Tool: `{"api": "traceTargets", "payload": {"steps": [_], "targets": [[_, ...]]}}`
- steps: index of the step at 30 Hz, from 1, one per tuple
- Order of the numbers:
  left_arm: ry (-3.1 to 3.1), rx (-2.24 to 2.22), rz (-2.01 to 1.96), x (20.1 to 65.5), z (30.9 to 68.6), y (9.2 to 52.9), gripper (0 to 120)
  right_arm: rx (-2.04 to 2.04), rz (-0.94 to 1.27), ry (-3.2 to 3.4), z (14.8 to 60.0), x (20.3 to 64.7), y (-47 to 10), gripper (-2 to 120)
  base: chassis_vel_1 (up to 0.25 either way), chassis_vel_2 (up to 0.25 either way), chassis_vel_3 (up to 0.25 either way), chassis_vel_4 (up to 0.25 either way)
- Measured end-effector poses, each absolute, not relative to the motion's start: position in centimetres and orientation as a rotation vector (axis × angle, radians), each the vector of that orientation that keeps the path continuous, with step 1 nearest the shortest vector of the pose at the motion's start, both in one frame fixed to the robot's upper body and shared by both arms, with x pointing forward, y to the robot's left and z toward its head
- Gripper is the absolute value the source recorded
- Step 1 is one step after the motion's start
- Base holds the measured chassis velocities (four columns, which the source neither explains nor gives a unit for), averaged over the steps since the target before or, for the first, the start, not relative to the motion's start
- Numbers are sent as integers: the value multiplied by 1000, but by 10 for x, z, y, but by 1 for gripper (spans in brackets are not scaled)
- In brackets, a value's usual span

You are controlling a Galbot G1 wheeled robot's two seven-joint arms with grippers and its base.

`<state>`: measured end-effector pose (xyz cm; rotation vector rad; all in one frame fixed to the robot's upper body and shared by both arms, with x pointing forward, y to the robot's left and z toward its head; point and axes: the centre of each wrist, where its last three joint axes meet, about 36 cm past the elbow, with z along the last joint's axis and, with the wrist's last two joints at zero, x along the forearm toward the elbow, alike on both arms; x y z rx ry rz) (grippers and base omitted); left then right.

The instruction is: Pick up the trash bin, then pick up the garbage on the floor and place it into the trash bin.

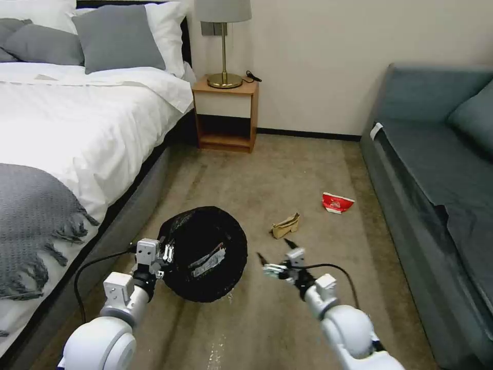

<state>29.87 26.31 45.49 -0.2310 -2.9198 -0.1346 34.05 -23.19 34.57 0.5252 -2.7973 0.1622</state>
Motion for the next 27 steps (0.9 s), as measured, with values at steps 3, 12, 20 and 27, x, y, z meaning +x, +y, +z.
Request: {"api": "traceTargets", "payload": {"steps": [3,12,20,27], "targets": [[-2918,-227,-136,299,452,264,6,362,225,-2732,343,333,-249,100,0,0,0,0],[-2911,-226,-133,301,447,266,6,73,281,-2443,327,321,-283,100,0,0,0,0],[-2907,-230,-133,302,442,265,6,-49,122,-2301,310,322,-279,100,0,0,0,0],[-2906,-230,-141,303,442,269,6,-184,67,-2220,304,320,-286,100,0,0,0,0]]}}
